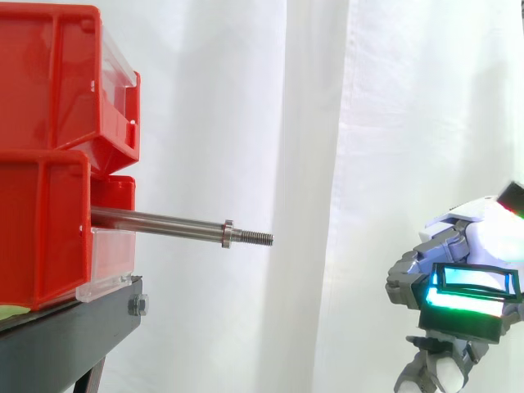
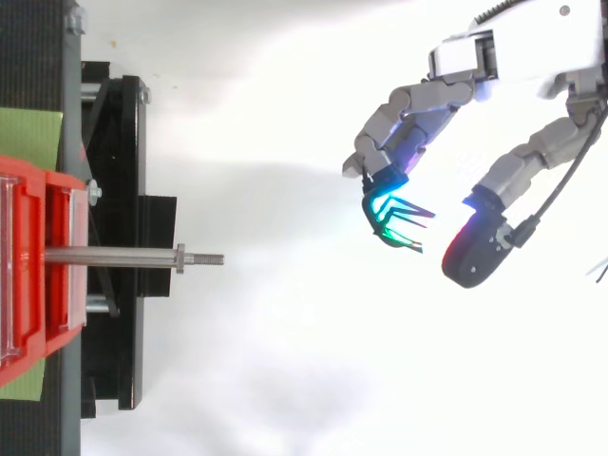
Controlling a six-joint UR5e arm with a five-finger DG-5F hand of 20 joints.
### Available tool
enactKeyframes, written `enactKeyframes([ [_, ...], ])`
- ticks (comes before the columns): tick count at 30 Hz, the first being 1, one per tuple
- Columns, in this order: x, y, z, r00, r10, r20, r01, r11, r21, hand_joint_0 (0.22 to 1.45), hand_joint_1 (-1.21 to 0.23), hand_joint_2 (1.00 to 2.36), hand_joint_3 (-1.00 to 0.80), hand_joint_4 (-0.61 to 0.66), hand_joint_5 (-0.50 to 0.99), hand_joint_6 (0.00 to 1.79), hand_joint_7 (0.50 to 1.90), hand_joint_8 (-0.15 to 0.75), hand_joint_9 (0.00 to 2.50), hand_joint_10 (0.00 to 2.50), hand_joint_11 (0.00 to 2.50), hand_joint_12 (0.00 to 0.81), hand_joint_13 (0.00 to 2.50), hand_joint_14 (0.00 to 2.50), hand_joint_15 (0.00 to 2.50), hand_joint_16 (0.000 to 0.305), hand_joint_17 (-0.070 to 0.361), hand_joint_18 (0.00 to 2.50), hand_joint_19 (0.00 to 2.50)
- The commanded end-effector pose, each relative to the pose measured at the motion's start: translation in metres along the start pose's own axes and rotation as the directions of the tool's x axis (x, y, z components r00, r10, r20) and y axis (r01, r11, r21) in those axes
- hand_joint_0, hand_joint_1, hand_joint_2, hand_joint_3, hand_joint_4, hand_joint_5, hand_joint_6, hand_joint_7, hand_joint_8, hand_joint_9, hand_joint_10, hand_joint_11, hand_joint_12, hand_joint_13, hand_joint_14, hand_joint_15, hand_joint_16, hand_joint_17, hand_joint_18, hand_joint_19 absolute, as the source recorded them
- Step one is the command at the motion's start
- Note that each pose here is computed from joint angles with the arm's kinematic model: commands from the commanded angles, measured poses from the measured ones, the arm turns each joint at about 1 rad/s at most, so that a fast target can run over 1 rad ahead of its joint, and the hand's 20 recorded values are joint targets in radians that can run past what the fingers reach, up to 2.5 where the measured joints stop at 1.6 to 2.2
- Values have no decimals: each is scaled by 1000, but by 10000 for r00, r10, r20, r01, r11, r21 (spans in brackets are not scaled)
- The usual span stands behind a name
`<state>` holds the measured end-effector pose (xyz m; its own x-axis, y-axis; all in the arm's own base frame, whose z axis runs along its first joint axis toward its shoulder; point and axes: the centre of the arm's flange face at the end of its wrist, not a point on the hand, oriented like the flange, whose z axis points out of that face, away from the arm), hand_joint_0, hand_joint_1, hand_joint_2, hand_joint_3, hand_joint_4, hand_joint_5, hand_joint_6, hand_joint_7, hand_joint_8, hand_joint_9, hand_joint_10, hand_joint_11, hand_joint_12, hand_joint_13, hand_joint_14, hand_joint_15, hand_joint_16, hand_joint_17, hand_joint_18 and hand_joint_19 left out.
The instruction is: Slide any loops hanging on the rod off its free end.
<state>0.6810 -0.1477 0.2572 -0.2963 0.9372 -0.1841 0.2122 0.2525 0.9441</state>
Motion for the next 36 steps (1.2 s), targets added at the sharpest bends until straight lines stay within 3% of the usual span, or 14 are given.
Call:
enactKeyframes([
  [1, -2, 0, -1, 10000, 14, 19, -14, 10000, 23, 401, -594, 1000, -500, 250, -155, 733, 1203, 309, 678, 7, 162, 345, 533, 0, 0, 52, 117, 494, 0],
  [5, -4, -1, -2, 10000, 22, 48, -22, 10000, 29, 473, -555, 1000, -500, 203, -147, 696, 1281, 285, 679, 5, 166, 313, 516, 0, 0, 46, 104, 452, 0],
  [7, -4, -2, -3, 10000, 31, 59, -31, 10000, 46, 548, -614, 1000, -500, 177, -141, 676, 1377, 262, 679, 6, 167, 288, 503, 0, 0, 41, 93, 423, 5],
  [10, -4, -2, -3, 10000, 40, 10, -40, 10000, 45, 585, -689, 1000, -496, 167, -143, 676, 1416, 257, 679, 6, 175, 280, 501, 0, 0, 40, 90, 415, 9],
  [17, -4, -2, -4, 10000, 54, -16, -54, 10000, 83, 582, -751, 1015, -331, 146, -172, 764, 1374, 255, 664, 6, 163, 279, 499, 0, 0, 40, 90, 416, 8],
  [25, -4, -2, -4, 10000, 59, -20, -59, 9999, 97, 615, -824, 1000, -500, 161, -185, 790, 1315, 248, 655, 6, 162, 276, 497, 0, 0, 40, 90, 418, 0],
  [36, -2, -1, -3, 10000, 77, -34, -77, 9999, 97, 593, -818, 1000, -500, 180, -181, 790, 1311, 255, 671, 6, 169, 276, 512, 0, 0, 40, 91, 438, 0],
])
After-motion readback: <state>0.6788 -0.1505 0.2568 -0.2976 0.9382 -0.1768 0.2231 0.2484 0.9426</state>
